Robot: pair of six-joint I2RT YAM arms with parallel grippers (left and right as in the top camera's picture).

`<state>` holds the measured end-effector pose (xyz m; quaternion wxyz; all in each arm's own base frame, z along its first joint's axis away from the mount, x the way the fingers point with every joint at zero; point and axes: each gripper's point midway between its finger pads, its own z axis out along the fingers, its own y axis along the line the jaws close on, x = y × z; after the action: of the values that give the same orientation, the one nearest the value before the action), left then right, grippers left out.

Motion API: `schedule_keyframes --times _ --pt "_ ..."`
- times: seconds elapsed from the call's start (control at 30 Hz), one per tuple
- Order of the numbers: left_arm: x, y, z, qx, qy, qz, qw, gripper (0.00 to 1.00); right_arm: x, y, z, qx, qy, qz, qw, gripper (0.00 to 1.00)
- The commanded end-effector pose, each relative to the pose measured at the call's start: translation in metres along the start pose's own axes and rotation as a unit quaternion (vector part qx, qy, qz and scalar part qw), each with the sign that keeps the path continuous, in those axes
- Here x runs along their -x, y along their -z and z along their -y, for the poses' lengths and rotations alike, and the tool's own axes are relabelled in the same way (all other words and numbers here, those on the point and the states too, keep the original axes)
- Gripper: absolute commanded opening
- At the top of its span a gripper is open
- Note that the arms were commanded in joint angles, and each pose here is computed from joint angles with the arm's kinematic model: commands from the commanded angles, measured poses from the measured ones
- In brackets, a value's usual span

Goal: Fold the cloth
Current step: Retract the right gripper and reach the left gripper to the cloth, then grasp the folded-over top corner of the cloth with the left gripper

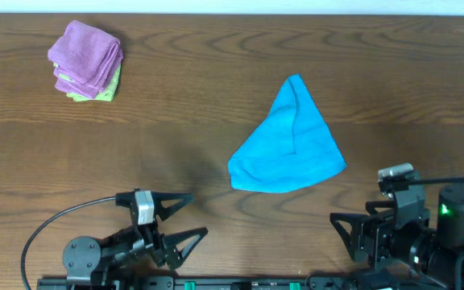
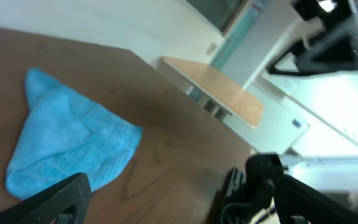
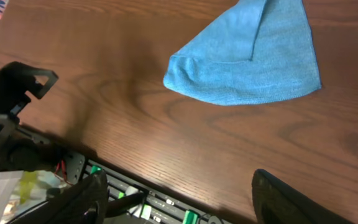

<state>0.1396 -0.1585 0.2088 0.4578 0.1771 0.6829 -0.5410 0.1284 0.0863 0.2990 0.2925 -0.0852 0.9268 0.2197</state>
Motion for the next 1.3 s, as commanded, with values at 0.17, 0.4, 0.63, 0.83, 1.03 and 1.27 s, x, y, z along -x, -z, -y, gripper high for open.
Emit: schedule_keyframes --times 0.17,0.4,0.63,0.83,1.03,1.27 --pt "-0.001 0.004 -0.037 0.095 0.053 0.025 0.994 0.96 0.007 0.001 -0.005 0.010 0.010 0.015 1.000 0.74" --pt "0.006 0.000 -0.054 0.121 0.043 0.028 0.991 0.97 0.031 0.003 -0.009 0.017 0.026 0.064 0.997 0.73" --pt "0.024 -0.019 -0.074 0.147 0.021 -0.011 0.989 0.96 0.043 0.005 -0.011 0.020 0.035 0.088 0.995 0.74" --pt "0.036 -0.058 -0.095 0.185 -0.011 -0.085 0.979 0.96 0.045 0.005 -0.007 0.007 0.036 0.093 0.995 0.74" --pt "0.021 -0.124 -0.115 0.229 -0.061 -0.200 0.951 0.96 0.060 0.010 -0.003 -0.010 0.053 0.125 0.991 0.70" --pt "-0.007 -0.198 -0.132 0.260 -0.125 -0.312 0.905 0.96 0.074 0.028 0.007 -0.057 0.056 0.164 0.983 0.70"
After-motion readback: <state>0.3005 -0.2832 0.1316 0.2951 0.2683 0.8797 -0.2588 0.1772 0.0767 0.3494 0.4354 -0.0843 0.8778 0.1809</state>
